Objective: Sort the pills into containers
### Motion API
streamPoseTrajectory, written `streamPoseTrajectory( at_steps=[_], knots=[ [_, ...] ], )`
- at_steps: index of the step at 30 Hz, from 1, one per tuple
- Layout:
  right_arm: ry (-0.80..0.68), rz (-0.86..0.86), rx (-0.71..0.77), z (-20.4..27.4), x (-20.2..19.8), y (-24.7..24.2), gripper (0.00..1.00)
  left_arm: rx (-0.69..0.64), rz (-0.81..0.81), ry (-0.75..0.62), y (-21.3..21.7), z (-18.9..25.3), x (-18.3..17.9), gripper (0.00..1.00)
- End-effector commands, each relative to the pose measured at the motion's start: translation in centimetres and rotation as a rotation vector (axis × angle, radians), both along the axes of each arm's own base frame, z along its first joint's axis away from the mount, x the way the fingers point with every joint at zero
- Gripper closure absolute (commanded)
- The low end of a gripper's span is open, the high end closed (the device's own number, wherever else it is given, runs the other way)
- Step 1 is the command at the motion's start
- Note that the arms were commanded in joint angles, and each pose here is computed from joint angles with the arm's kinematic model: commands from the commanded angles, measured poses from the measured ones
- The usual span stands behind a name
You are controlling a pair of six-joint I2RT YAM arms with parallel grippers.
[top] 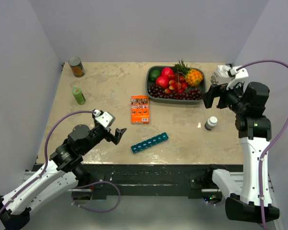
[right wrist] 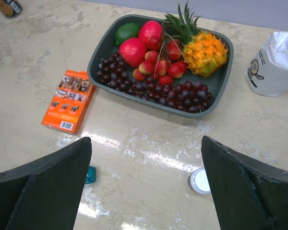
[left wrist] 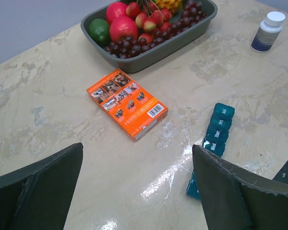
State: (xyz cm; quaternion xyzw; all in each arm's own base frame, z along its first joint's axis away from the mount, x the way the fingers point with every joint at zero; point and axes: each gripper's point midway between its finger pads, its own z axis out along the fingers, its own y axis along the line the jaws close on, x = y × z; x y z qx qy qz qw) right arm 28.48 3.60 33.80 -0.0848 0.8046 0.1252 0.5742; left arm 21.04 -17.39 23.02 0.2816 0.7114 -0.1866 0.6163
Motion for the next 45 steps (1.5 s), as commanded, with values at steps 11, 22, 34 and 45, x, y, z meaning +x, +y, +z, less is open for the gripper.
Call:
streamPoseTrajectory(
  at_steps=[11, 22, 34, 45],
  knots=[
    [-0.105, 0.871, -0.082, -2.9, -6.3, 8.9, 0.01, 0.002, -0.179, 0.003, -2.6, -0.4, -1.3, 0.01],
    [-0.070, 1.309, -0.465, -15.2, -7.7, 14.3, 0.01, 0.073, -0.440, 0.019, -5.8, -4.3, -3.4, 0.04],
    [-0.185, 1.538, -0.652, -23.7, -6.9, 21.5, 0.01, 0.258, -0.556, 0.003, -6.9, -9.4, -3.4, 0.08],
    [-0.146, 1.590, -0.766, -28.7, -6.9, 23.6, 0.10, 0.398, -0.602, 0.026, -7.2, -12.8, -4.0, 0.09]
  ],
)
